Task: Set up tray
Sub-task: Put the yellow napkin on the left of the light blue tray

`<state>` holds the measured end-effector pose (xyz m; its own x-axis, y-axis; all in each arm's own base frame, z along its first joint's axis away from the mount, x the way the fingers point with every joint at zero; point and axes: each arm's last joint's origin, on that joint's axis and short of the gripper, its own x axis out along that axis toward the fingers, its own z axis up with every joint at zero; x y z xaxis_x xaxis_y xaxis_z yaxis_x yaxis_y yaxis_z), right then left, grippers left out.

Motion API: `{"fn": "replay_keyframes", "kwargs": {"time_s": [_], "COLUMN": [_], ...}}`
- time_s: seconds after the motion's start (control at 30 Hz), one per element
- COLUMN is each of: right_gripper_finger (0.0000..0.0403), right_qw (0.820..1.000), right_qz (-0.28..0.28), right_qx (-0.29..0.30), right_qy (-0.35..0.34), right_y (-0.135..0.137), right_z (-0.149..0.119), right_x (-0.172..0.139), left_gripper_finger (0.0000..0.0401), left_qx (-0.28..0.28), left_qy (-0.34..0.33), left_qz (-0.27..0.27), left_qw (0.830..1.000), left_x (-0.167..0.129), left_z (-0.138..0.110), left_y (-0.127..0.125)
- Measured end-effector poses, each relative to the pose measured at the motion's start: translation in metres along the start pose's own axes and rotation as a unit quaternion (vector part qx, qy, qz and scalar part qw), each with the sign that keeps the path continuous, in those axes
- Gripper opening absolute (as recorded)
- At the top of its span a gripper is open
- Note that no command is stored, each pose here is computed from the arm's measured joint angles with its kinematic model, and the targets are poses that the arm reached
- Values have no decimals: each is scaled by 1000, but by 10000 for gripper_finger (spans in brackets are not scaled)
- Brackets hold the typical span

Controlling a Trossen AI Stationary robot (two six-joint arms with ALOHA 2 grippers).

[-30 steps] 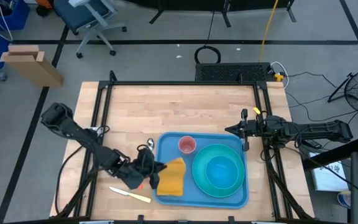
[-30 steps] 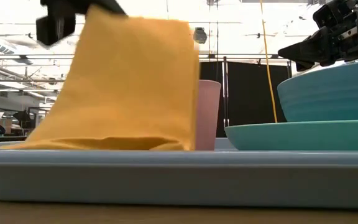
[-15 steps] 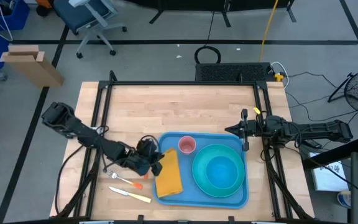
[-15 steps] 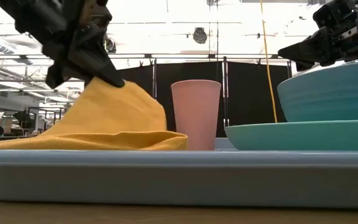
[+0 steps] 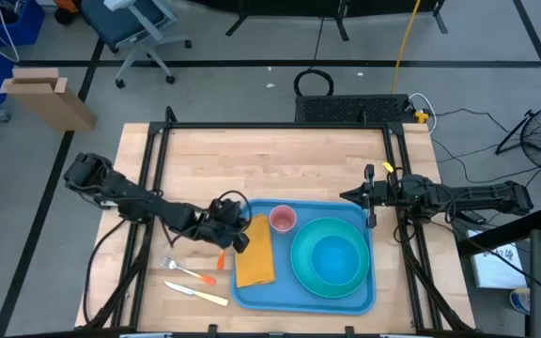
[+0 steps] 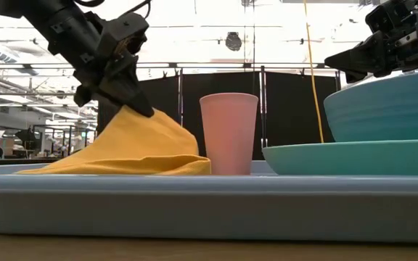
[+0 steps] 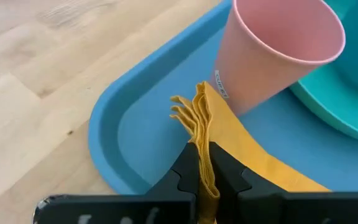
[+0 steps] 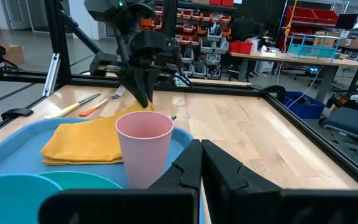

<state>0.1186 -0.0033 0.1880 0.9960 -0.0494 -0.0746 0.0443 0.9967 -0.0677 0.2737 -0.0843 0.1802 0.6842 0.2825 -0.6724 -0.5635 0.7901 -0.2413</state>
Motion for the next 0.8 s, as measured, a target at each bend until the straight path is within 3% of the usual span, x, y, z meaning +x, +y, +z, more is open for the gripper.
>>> {"fn": "replay_keyframes", "kwargs": {"time_s": [0.43,0.8], "right_gripper_finger": [0,0], "right_qw": [1000,1000], "right_qz": [0,0], "right_qx": [0,-3], "right_qy": [5,7], "right_y": [0,0], "right_z": [-1,-1], "right_x": [0,0], "left_gripper_finger": [13,15], "left_qx": [44,63], "left_qy": [43,55], "left_qz": [-28,-6], "left_qw": [998,996], "left_x": [46,55], "left_z": [-10,-3], "left_y": [0,14]}}
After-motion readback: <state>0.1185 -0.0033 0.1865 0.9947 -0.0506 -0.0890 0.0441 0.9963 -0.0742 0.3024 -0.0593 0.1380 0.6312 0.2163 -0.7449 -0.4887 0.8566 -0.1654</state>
